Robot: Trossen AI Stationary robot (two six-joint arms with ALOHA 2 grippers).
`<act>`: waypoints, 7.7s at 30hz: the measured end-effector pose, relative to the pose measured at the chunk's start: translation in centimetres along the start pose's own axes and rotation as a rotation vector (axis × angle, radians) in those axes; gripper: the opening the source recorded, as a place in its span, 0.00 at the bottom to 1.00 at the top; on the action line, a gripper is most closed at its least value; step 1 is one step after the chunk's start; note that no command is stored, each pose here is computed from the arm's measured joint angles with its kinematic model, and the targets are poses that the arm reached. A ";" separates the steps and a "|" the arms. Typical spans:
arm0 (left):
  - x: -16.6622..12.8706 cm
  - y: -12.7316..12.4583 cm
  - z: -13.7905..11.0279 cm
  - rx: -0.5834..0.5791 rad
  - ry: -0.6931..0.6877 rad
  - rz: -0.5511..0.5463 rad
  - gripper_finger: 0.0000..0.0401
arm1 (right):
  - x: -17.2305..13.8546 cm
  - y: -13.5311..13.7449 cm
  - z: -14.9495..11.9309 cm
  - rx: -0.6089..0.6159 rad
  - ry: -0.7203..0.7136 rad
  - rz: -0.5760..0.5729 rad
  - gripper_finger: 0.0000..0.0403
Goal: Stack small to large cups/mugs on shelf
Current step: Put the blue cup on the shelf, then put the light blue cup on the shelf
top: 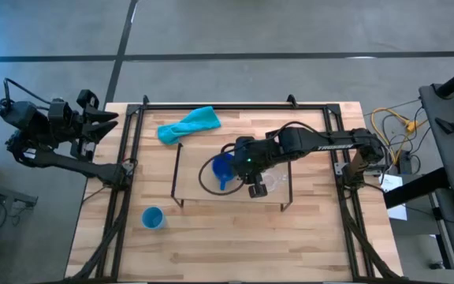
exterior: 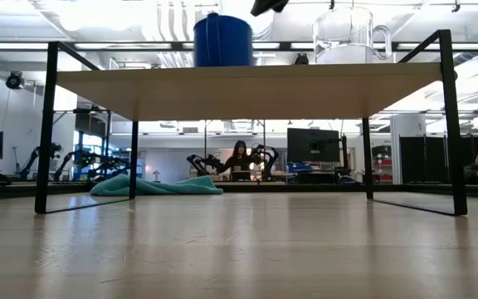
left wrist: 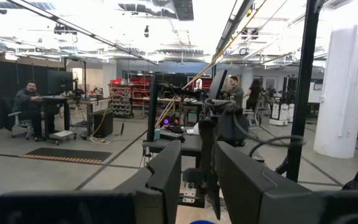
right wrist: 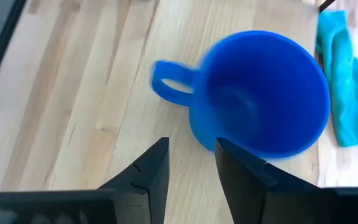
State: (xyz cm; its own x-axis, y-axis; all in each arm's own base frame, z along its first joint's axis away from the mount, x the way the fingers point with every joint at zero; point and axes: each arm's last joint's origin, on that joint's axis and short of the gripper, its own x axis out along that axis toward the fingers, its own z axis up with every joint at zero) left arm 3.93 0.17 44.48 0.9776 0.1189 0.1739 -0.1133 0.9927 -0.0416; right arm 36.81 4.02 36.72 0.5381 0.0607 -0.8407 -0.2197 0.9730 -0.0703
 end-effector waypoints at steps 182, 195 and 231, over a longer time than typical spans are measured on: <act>6.4 -3.1 -11.2 -0.297 0.727 -0.141 0.22 | -4.5 7.1 2.9 0.278 -0.338 0.063 0.17; 5.7 -3.8 -11.4 -0.457 0.864 -0.374 0.22 | -4.4 7.1 2.6 0.275 -0.304 0.056 0.17; 7.2 -5.9 -19.8 -0.280 1.654 -0.188 0.22 | -4.2 7.1 2.1 0.270 -0.251 0.048 0.16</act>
State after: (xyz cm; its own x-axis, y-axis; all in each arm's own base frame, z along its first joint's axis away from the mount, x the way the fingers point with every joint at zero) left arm 15.15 -5.21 26.48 0.1180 -0.3205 -0.9399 -0.1263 0.9339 -0.3343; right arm 34.67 11.09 40.88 0.7229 0.1275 -0.6791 -0.0450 0.9894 0.1379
